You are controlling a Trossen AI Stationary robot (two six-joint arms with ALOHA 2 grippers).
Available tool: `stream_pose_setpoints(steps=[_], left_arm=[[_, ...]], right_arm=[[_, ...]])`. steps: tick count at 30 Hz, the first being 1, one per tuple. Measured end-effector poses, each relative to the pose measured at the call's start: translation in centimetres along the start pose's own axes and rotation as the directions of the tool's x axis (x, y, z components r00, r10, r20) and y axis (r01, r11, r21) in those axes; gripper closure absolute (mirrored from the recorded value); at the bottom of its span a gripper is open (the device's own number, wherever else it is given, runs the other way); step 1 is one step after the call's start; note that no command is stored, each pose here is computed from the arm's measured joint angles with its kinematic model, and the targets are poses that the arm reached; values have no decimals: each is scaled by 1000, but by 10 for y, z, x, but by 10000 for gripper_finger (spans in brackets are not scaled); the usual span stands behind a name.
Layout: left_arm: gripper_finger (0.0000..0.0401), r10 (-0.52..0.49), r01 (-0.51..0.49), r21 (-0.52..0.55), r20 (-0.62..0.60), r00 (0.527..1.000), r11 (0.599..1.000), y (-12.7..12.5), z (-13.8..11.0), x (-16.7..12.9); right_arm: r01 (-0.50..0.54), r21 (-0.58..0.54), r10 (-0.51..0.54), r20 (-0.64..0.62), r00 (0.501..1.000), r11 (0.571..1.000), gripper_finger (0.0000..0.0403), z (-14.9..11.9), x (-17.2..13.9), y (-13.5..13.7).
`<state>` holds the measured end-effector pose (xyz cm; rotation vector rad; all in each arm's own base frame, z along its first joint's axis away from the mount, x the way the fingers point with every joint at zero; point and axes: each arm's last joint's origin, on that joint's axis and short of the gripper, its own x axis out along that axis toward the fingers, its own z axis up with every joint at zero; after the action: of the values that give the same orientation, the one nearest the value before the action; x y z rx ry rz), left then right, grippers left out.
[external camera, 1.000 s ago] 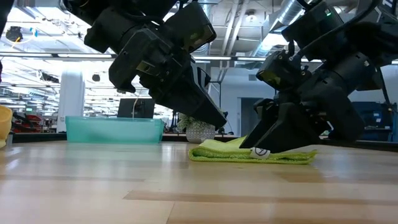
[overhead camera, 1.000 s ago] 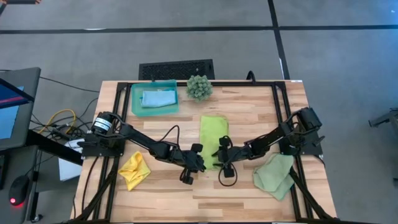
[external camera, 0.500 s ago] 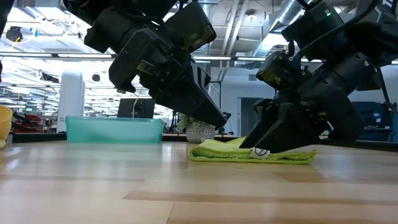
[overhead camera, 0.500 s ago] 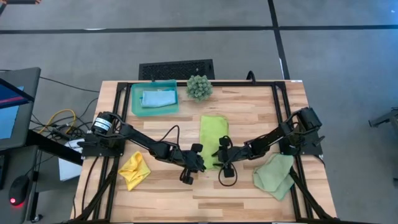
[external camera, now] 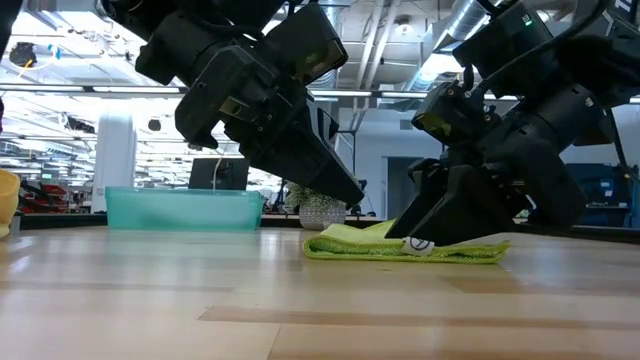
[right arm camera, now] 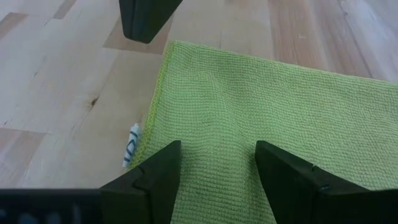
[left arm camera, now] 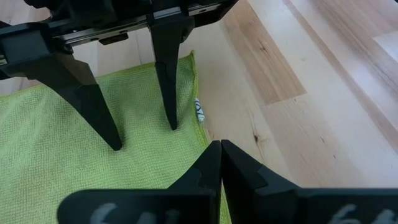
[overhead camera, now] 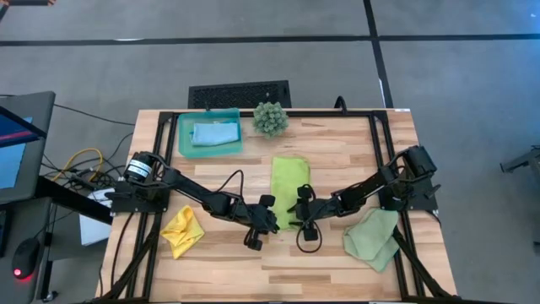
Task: Fold microfiber towels
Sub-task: Fold the light green microfiber cloth
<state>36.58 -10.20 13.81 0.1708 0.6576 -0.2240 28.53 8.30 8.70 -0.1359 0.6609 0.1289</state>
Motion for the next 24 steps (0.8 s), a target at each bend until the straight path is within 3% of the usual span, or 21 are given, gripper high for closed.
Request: stream_pose_setpoints(steps=[17, 24], left_arm=[[401, -11, 12, 55, -13, 1000, 998, -9, 14, -2], [401, 54, -50, 42, -84, 995, 998, -6, 9, -3]], right_arm=[[-1, 10, 1, 0, 1000, 1000, 173, 0, 0, 0], [-49, 238, 51, -1, 999, 970, 173, 0, -1, 6]])
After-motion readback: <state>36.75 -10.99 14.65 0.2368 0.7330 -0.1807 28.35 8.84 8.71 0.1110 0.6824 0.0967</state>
